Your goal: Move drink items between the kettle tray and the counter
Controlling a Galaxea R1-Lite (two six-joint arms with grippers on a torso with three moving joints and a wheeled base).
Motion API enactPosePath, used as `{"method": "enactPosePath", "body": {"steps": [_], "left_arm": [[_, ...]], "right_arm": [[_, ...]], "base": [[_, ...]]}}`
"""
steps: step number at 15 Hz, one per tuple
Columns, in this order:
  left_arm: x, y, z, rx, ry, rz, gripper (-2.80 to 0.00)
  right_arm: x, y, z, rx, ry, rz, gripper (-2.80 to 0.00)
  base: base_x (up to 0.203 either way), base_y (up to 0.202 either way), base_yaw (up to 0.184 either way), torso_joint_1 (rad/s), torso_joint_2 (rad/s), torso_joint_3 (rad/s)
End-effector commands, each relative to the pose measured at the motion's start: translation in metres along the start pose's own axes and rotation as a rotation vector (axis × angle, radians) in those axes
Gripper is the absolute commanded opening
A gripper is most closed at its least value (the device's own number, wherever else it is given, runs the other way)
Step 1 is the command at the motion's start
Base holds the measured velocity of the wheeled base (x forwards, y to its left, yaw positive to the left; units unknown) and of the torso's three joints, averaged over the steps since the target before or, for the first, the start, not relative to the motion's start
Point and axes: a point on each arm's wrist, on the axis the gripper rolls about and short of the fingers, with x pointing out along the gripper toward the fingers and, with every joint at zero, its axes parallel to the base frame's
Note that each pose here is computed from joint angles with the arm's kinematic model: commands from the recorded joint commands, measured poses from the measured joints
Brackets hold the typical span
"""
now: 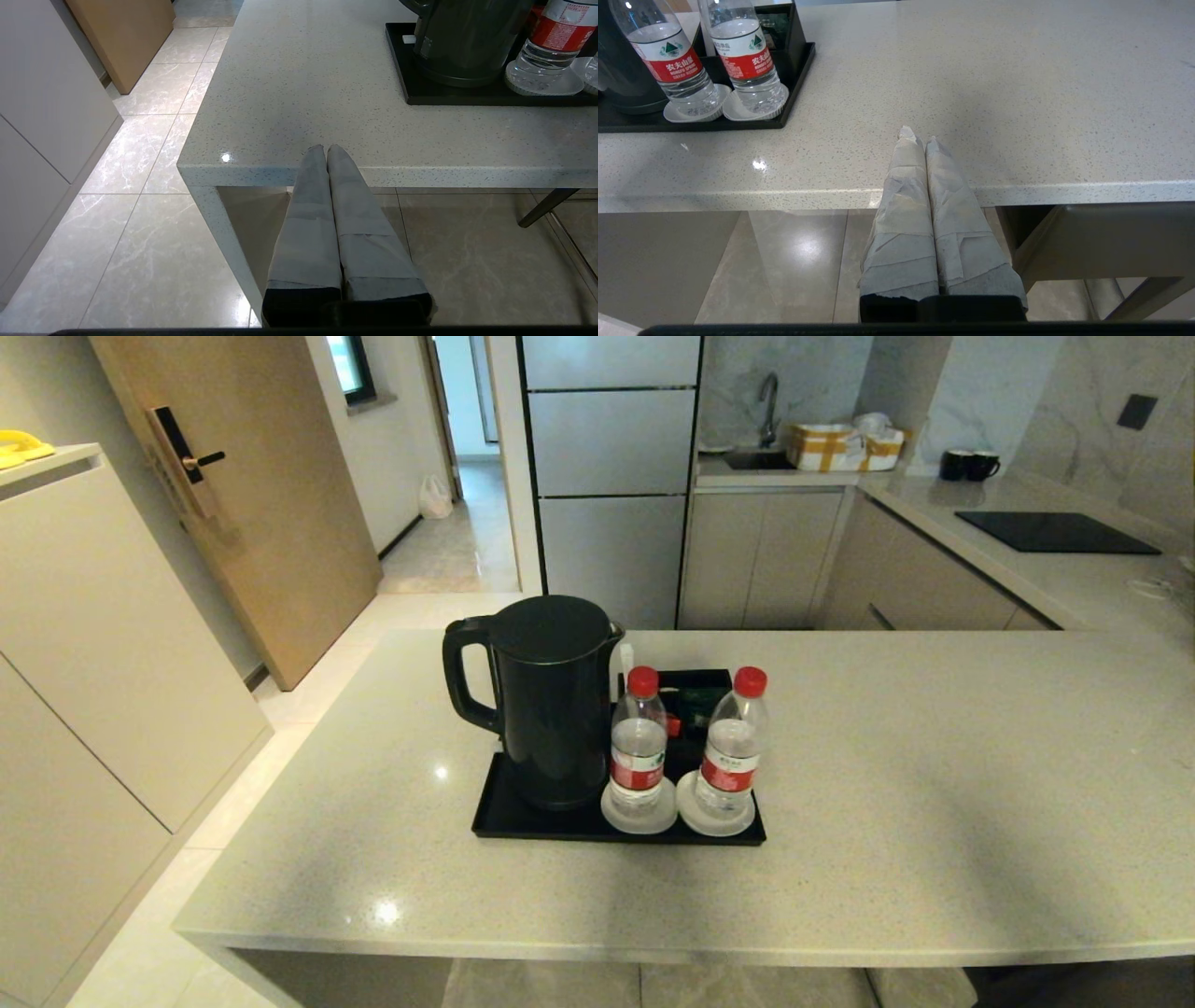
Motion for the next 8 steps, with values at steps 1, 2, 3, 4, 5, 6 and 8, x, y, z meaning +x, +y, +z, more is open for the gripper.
{"method": "enactPosePath", "body": {"steps": [1,2,3,4,5,6,8], "left_arm": [[0.0001,0.0,0.0001,0.0,0.001,0.0,-2.8],[0.0001,0.0,0.0001,0.0,0.001,0.0,-2.8],[0.0001,0.0,0.0001,0.0,0.001,0.0,-2.8],[0.0001,0.0,0.0001,0.0,0.001,0.0,-2.8],[0.0001,0.0,0.0001,0.0,0.001,0.0,-2.8],[0.0001,0.0,0.0001,0.0,0.001,0.0,-2.8],[0.0001,0.0,0.0001,0.0,0.001,0.0,-2.8]], "right_arm": [[0.0,0.0,-0.0001,0.0,0.0,0.0,-2.8],[0.0,0.0,-0.0001,0.0,0.0,-0.001,-2.8],[0.0,0.0,-0.0001,0.0,0.0,0.001,-2.8],[0.0,0.0,-0.0001,0.0,0.0,0.001,-2.8],[0.0,0.0,-0.0001,0.0,0.0,0.001,-2.8],[0.0,0.0,-0.0001,0.0,0.0,0.001,-2.8],[-0.0001,0.0,0.0003,0.0,-0.001,-0.001,-2.8]], "base": [[0.0,0.0,0.0,0.0,0.0,0.0],[0.0,0.0,0.0,0.0,0.0,0.0],[0.0,0.0,0.0,0.0,0.0,0.0],[0.0,0.0,0.0,0.0,0.0,0.0],[0.0,0.0,0.0,0.0,0.0,0.0],[0.0,0.0,0.0,0.0,0.0,0.0],[0.0,0.0,0.0,0.0,0.0,0.0]]}}
